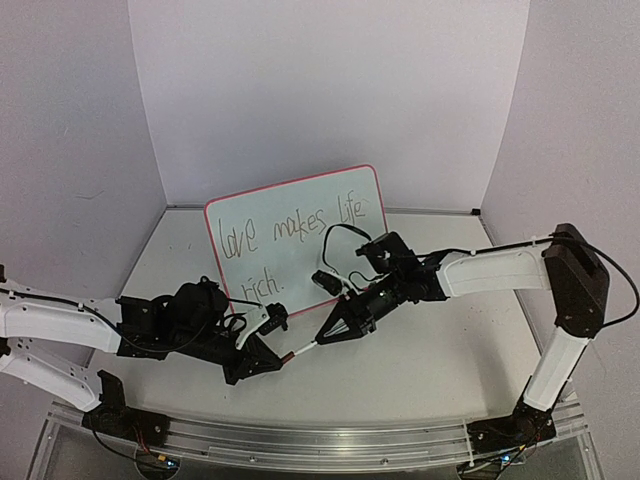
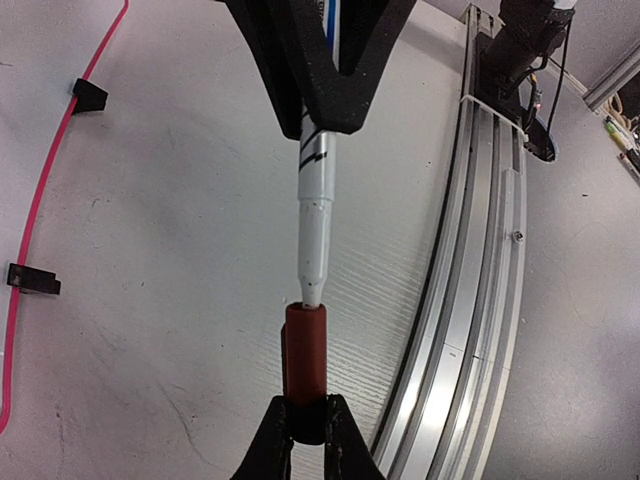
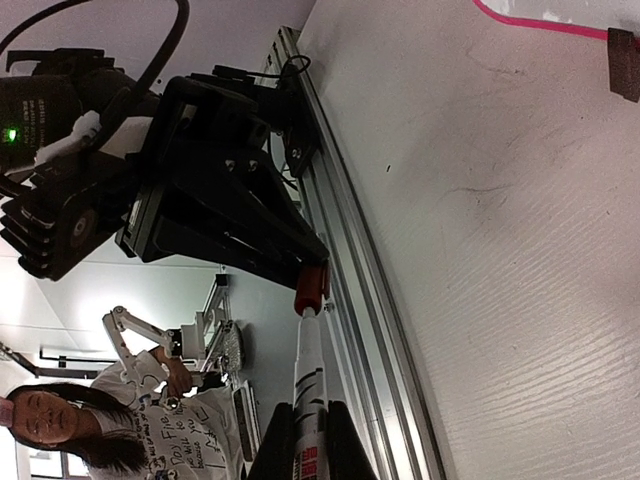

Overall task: Write a sentence on the whiteboard
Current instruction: Insert the whiteboard marker without the cap into the pen cap.

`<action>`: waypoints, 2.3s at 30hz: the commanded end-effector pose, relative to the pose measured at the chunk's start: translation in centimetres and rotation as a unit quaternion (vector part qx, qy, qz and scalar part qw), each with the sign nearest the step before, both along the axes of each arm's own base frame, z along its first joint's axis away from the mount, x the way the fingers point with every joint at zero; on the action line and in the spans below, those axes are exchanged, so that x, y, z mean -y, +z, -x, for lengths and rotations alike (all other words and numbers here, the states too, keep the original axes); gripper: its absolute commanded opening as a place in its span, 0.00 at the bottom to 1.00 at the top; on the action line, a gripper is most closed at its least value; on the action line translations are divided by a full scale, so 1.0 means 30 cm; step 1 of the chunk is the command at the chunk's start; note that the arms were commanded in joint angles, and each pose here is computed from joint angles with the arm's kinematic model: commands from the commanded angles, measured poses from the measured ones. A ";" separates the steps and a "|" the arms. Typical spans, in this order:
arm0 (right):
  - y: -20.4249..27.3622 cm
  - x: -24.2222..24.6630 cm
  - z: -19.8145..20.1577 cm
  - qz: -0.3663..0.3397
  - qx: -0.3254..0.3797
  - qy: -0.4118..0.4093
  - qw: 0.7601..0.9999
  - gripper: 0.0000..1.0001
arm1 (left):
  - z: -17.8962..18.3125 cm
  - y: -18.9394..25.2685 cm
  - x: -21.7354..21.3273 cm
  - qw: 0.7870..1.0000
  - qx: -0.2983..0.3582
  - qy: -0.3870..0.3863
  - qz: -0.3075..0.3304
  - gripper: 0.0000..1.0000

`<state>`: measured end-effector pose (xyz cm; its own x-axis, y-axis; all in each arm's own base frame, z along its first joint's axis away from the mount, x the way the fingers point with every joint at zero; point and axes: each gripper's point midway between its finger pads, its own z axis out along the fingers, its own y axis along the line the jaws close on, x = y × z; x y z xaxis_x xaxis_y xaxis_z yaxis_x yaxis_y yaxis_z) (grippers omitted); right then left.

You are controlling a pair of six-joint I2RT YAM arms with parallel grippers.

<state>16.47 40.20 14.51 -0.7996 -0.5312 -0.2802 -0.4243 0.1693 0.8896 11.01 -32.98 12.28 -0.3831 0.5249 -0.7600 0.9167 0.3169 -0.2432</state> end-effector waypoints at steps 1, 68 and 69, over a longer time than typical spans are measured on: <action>0.041 -0.033 0.007 -0.025 0.010 0.021 0.999 0.00 | -0.005 0.071 0.028 0.999 0.020 -0.008 0.038 0.00; 0.109 -0.078 0.132 -0.043 0.037 0.072 0.996 0.00 | -0.057 0.463 0.228 0.964 0.070 -0.023 0.256 0.00; 0.108 -0.079 0.134 -0.043 0.036 0.072 0.996 0.00 | -0.059 0.469 0.229 0.963 0.072 -0.022 0.258 0.00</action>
